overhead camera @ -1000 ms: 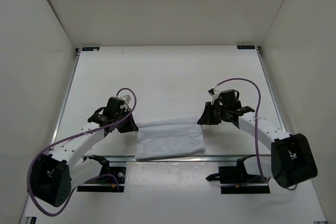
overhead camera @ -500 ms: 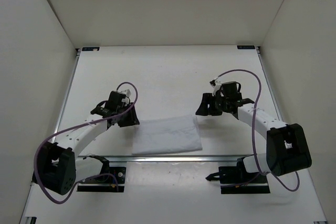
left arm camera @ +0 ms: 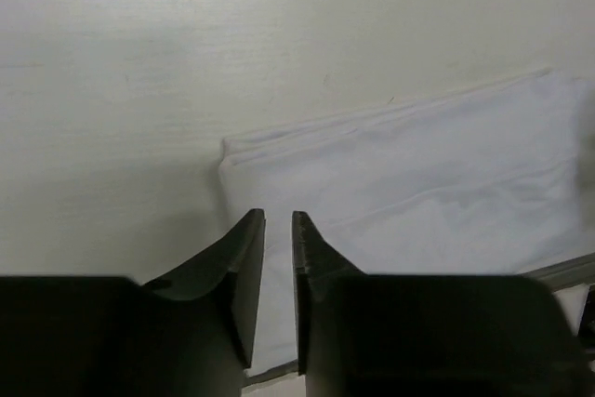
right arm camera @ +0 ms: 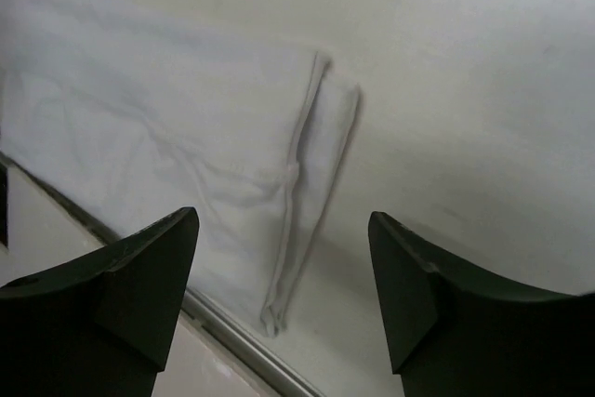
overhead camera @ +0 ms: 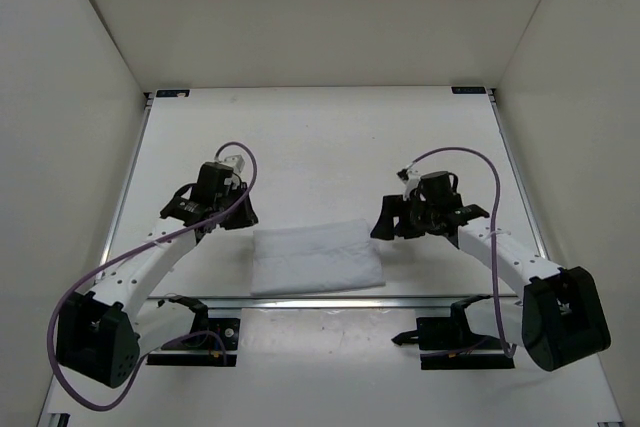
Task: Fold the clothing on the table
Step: Fold the skirt
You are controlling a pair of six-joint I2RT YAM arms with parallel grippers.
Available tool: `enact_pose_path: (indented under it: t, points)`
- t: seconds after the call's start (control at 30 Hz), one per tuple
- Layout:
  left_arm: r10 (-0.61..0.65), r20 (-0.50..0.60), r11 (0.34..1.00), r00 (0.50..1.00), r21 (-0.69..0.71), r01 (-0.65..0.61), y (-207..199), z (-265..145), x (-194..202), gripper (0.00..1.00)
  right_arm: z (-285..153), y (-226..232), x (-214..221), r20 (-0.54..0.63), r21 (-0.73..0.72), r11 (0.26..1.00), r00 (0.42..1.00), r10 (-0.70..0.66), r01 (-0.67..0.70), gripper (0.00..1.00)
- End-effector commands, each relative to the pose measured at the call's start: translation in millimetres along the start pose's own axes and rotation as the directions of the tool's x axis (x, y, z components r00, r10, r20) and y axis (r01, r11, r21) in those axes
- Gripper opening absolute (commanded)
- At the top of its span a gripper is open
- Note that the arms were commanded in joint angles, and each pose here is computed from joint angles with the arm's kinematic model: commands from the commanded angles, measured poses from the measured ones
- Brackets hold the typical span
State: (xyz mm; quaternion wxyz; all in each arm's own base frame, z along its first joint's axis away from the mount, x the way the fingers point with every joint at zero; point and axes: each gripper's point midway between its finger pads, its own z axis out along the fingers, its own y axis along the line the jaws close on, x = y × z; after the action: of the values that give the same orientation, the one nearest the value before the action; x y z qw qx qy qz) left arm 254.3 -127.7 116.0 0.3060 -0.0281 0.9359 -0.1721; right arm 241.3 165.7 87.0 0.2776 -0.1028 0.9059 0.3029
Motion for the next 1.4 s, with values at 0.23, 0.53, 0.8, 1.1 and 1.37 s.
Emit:
enact_pose_path:
  t: [0.23, 0.53, 0.8, 1.1, 1.37]
  points:
    - [-0.006, -0.186, 0.993, 0.983, -0.116, -0.016, 19, 7, 62, 0.0, 17, 0, 40, -0.124, 0.024, 0.999, 0.992, 0.036, -0.033, 0.69]
    - [-0.012, -0.203, 0.991, 0.979, -0.134, -0.015, 26, 11, 69, 0.0, 38, 0, 47, -0.182, 0.043, 0.999, 0.983, 0.015, -0.008, 0.61]
    - [-0.019, -0.2, 0.991, 0.98, -0.13, -0.008, 30, 12, 70, 0.0, 46, -11, 50, -0.202, 0.1, 0.995, 0.979, 0.038, -0.018, 0.17]
    - [0.016, -0.203, 0.995, 0.979, -0.094, -0.036, 14, 27, 60, 0.0, 46, -30, -8, -0.099, 0.184, 0.983, 0.995, 0.023, -0.005, 0.0]
    - [0.024, -0.153, 0.999, 0.988, 0.028, -0.02, -21, 45, 30, 0.0, 30, -65, -62, 0.009, 0.264, 0.963, 0.998, 0.056, -0.056, 0.0]
